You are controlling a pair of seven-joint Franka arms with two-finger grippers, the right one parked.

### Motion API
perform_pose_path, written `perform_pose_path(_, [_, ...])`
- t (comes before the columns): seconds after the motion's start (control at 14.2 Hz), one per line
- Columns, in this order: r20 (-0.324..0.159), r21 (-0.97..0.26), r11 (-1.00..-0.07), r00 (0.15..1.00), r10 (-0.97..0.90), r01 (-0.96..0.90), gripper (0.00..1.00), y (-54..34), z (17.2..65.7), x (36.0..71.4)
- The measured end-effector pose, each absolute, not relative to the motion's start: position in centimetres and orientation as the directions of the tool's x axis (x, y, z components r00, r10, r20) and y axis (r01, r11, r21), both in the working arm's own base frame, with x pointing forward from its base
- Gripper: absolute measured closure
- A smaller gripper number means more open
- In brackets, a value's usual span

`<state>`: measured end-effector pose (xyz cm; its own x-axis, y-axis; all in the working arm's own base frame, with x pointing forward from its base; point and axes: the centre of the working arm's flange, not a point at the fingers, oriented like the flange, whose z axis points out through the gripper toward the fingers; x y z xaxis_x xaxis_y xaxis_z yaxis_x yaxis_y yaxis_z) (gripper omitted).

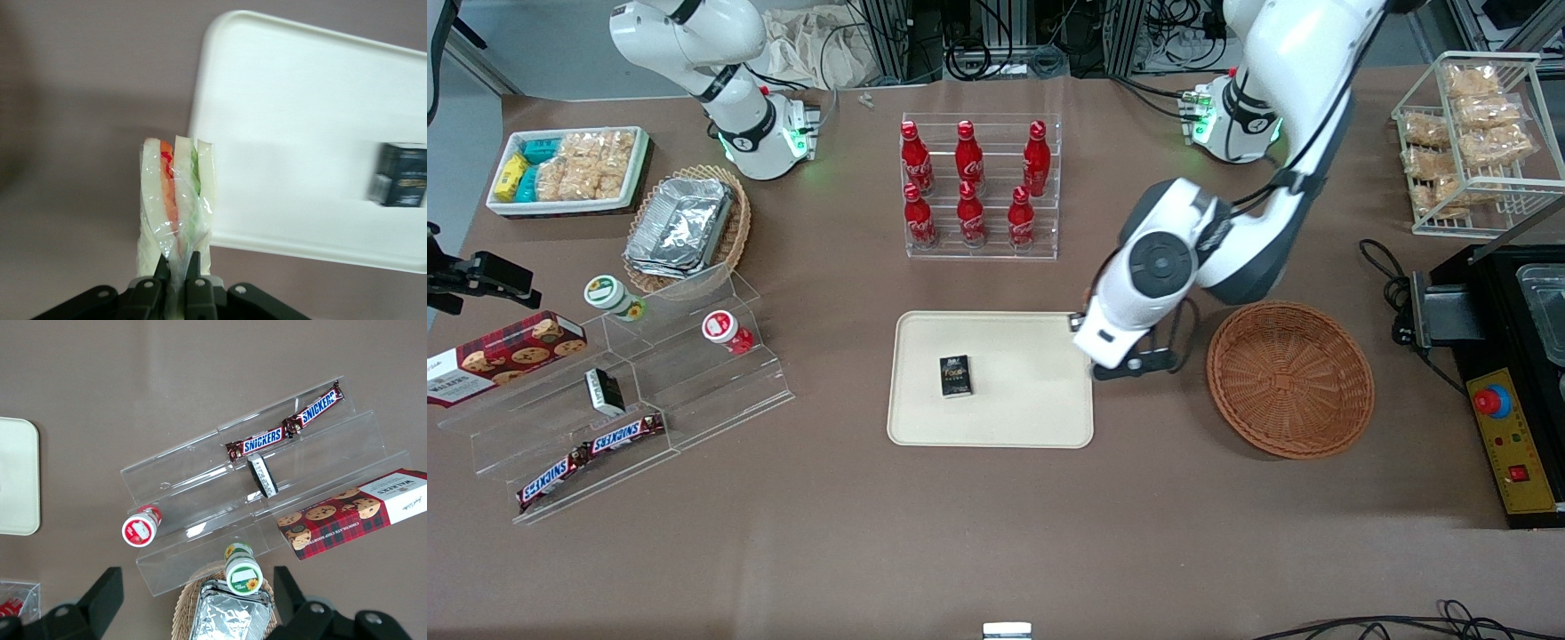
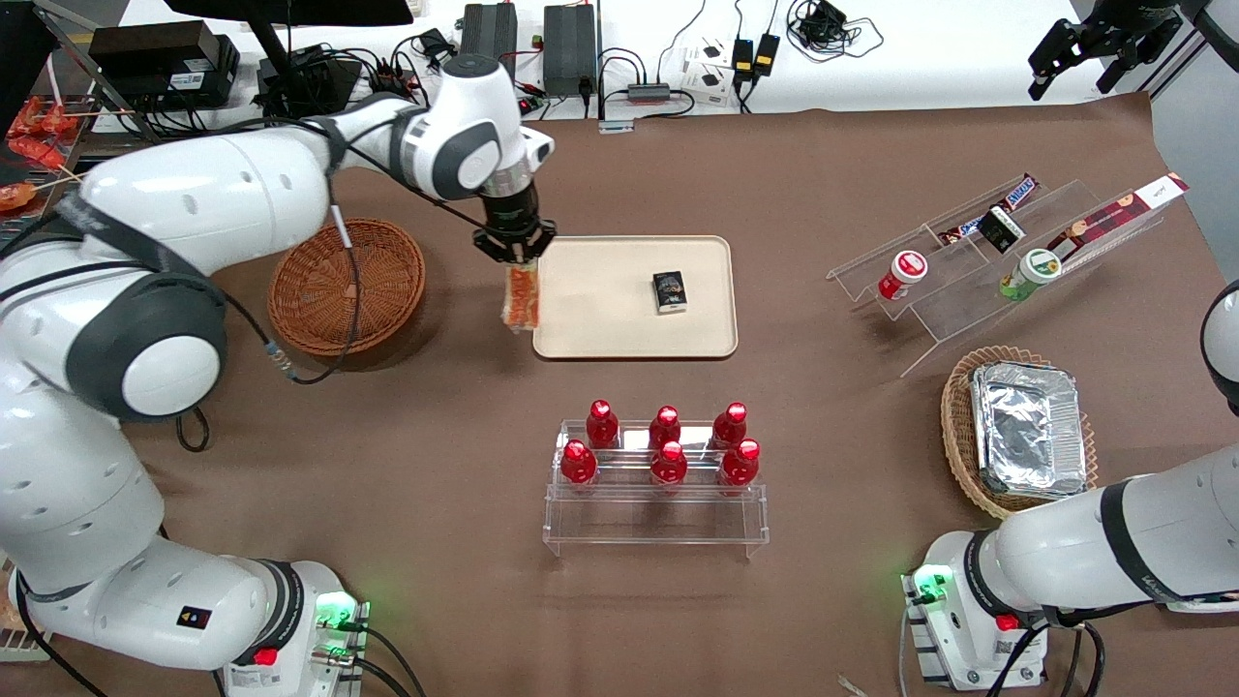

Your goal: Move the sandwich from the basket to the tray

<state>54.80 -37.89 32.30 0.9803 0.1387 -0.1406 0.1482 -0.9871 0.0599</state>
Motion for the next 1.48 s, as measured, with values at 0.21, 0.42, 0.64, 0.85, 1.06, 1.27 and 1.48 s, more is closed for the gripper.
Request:
perform_pose_path(0.21, [-0.116, 0.126, -0.989, 0.991, 0.060, 0.075, 0.87, -41.3, 28.1, 55.2])
perform_pose_path(0.42, [-0.108, 0.148, -0.989, 0.993, -0.042, -0.025, 0.84, -41.5, 25.5, 55.6])
perform_pose_path(0.64, [-0.077, 0.161, -0.979, 0.988, -0.135, -0.122, 0.74, -40.6, 25.8, 56.7])
perform_pose_path(0.85, [-0.046, 0.174, -0.977, 0.990, -0.133, -0.123, 0.47, -38.4, 26.4, 58.8])
perform_pose_path(1.06, [-0.016, 0.187, -0.976, 0.993, -0.113, -0.108, 0.18, -37.4, 28.1, 60.2])
perform_pose_path(1.27, [-0.012, 0.175, -0.982, 0.997, -0.080, -0.077, 0.00, -36.5, 31.9, 60.6])
perform_pose_path(1.48, [-0.040, 0.126, -0.992, 0.999, -0.008, -0.003, 0.00, -30.1, 37.7, 62.2])
